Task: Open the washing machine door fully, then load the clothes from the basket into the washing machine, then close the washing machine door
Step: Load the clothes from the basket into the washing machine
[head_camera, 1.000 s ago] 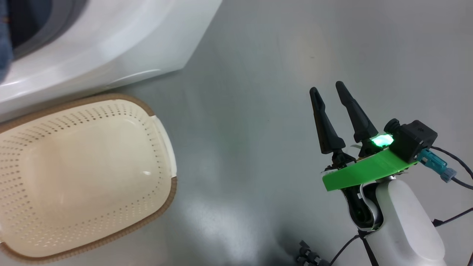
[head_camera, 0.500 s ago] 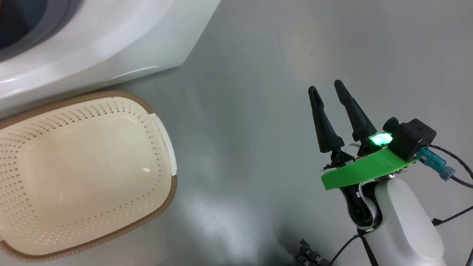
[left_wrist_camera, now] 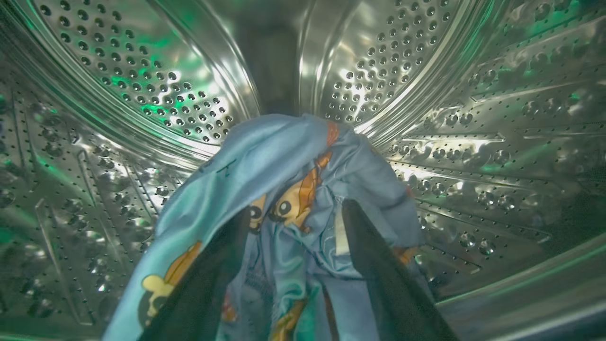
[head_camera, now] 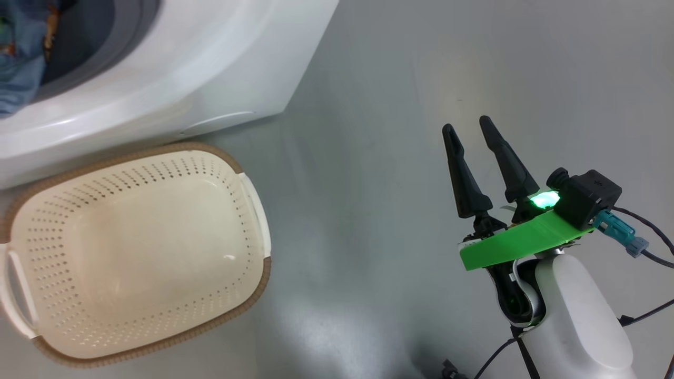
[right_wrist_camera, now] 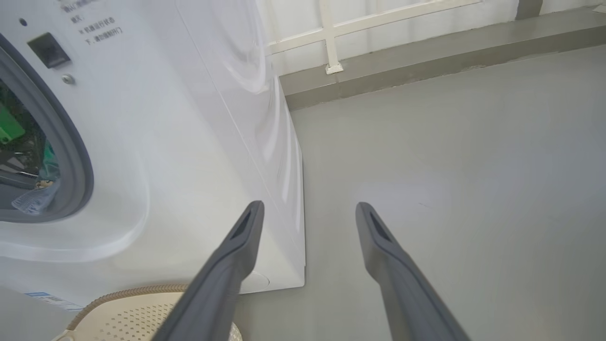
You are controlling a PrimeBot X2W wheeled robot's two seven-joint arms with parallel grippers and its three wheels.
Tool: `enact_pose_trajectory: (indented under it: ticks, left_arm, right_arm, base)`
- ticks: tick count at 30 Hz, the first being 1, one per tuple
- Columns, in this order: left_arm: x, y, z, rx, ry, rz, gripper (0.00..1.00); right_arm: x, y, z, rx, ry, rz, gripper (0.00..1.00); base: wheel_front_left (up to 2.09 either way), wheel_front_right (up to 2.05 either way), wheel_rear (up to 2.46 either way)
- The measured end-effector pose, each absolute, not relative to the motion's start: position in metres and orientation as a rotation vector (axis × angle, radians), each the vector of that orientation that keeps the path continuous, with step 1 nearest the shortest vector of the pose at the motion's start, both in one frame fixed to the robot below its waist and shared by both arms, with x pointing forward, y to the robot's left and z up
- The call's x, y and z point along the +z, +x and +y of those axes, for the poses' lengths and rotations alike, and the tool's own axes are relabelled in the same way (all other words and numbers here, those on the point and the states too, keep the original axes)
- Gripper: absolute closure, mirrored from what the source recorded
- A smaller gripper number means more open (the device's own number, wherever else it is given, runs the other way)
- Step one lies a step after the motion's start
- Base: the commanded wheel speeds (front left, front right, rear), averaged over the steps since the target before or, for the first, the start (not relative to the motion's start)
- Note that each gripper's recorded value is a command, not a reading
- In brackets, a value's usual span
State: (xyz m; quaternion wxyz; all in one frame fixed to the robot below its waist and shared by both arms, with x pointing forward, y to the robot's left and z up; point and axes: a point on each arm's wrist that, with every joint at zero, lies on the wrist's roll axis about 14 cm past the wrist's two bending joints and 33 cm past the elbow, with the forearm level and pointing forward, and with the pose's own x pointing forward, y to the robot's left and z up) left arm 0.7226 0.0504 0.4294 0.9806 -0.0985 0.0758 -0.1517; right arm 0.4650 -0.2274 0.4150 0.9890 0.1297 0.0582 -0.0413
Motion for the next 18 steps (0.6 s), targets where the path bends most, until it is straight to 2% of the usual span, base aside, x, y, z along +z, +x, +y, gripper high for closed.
enact_pose_trajectory:
  ticks: [18]
  left_arm:
    - [0.435,0.643,0.068,-0.349,-0.204,0.117,0.00]
  right_arm:
    - [0.441,0.464,-0.206,-0.028,0.291,0.058,0.00]
  base:
    - [0.00,0.00,0.00]
